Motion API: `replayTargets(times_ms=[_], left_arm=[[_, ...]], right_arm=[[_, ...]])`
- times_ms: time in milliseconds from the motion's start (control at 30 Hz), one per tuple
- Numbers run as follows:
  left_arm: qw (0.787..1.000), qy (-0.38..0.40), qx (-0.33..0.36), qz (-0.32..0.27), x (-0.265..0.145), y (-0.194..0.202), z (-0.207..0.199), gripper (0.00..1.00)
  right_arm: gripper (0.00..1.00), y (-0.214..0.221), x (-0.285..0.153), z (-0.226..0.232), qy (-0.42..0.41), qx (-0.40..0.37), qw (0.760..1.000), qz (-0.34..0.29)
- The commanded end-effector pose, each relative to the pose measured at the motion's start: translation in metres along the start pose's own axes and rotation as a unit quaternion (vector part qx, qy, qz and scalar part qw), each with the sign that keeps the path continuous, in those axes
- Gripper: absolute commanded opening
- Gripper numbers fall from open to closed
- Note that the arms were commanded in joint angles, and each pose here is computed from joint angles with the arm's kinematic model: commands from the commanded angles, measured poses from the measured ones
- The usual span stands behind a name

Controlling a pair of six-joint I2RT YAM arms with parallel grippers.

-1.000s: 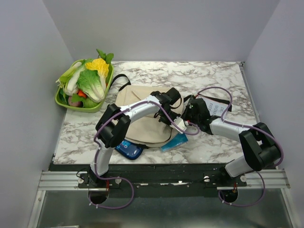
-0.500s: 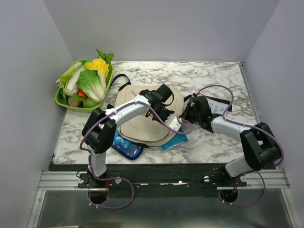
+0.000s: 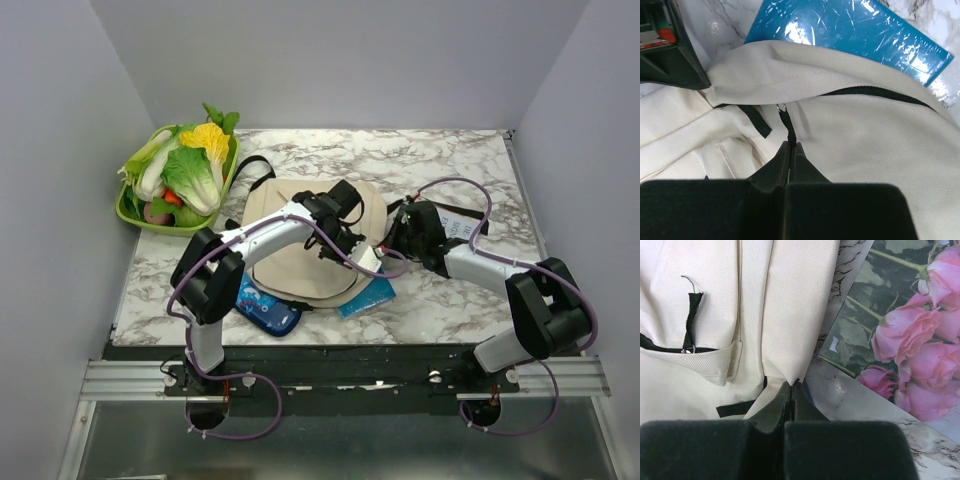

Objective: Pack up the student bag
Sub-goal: Unzip the student bag at the center of the board.

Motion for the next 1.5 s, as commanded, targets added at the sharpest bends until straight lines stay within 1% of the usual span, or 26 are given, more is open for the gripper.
replayTargets(times_ms=[0,100,133,233,300,333,433,533,600,767,867,933,1033,1067,1100,1133,1200,1267,1300,1467], left_arm=[[0.999,-0.002,-0.019,-0.035,-0.022,-0.031,-0.005,0.0],[0.998,0.014,-0.033,-0.045,-0.024,-0.044,-0.018,0.0],[0.998,0.017,-0.036,-0.05,-0.024,-0.049,-0.021,0.0],[0.997,0.018,-0.054,-0.049,-0.02,-0.055,-0.028,0.0],[0.997,0.016,-0.057,-0.047,-0.017,-0.055,-0.03,0.0],[0.997,0.015,-0.067,-0.046,-0.016,-0.055,-0.031,0.0],[0.996,0.008,-0.075,-0.043,-0.012,-0.056,-0.032,0.0],[0.997,-0.004,-0.074,-0.035,-0.01,-0.053,-0.029,0.0],[0.997,-0.008,-0.073,-0.034,-0.01,-0.053,-0.026,0.0],[0.997,-0.014,-0.073,-0.036,-0.012,-0.056,-0.022,0.0],[0.997,-0.021,-0.07,-0.034,-0.017,-0.058,-0.018,0.0],[0.997,-0.025,-0.068,-0.033,-0.02,-0.06,-0.016,0.0],[0.997,-0.028,-0.07,-0.034,-0.021,-0.061,-0.013,0.0],[0.996,-0.028,-0.071,-0.034,-0.021,-0.061,-0.013,0.0],[0.997,-0.03,-0.07,-0.033,-0.021,-0.06,-0.012,0.0],[0.997,-0.033,-0.069,-0.032,-0.021,-0.06,-0.011,0.0],[0.997,-0.04,-0.067,-0.025,-0.021,-0.058,-0.009,0.0],[0.997,-0.044,-0.063,-0.019,-0.02,-0.055,-0.007,0.0],[0.997,-0.047,-0.06,-0.016,-0.02,-0.053,-0.005,0.0],[0.997,-0.053,-0.059,-0.013,-0.022,-0.053,-0.002,0.0]], right_arm=[[0.01,-0.012,0.002,-0.012,0.03,-0.003,0.999,-0.022],[0.01,-0.019,0.002,-0.007,0.025,-0.003,0.999,-0.025],[0.08,-0.02,0.003,-0.004,0.02,-0.005,1.0,-0.022],[0.47,-0.023,-0.004,0.017,-0.025,-0.001,1.0,-0.009],[0.54,-0.021,-0.008,0.024,-0.041,0.009,0.999,0.0],[0.6,-0.02,-0.01,0.027,-0.047,0.015,0.999,0.003],[0.63,-0.013,-0.012,0.031,-0.06,0.023,0.998,0.023],[0.67,-0.003,-0.007,0.027,-0.054,0.031,0.997,0.051],[0.68,0.008,0.0,0.021,-0.047,0.037,0.996,0.072],[0.7,0.025,0.011,0.018,-0.046,0.048,0.992,0.102],[0.7,0.03,0.015,0.017,-0.042,0.047,0.992,0.109],[0.66,0.03,0.017,0.02,-0.048,0.052,0.991,0.111],[0.4,0.02,0.015,0.03,-0.067,0.057,0.992,0.093],[0.2,0.013,0.012,0.036,-0.074,0.056,0.992,0.081],[0.08,0.008,0.01,0.038,-0.072,0.055,0.993,0.077],[0.01,-0.008,0.008,0.047,-0.07,0.05,0.995,0.055],[0.01,-0.021,0.0,0.05,-0.057,0.039,0.997,0.044],[0.01,-0.044,-0.003,0.056,-0.05,0.019,0.998,0.016],[0.01,-0.046,-0.004,0.051,-0.036,0.018,0.999,0.021],[0.01,-0.073,0.0,0.022,0.007,0.013,1.0,-0.007]])
Point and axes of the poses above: each gripper's point midway between its finger pads, its own x axis out along the fingers, its own z axis along the line the jaws close on, y = z × x, the point moved 2 cm from there along -x, back along the fingers, and after that the axes turned 7 degrees about x, right-handed, at the moved point
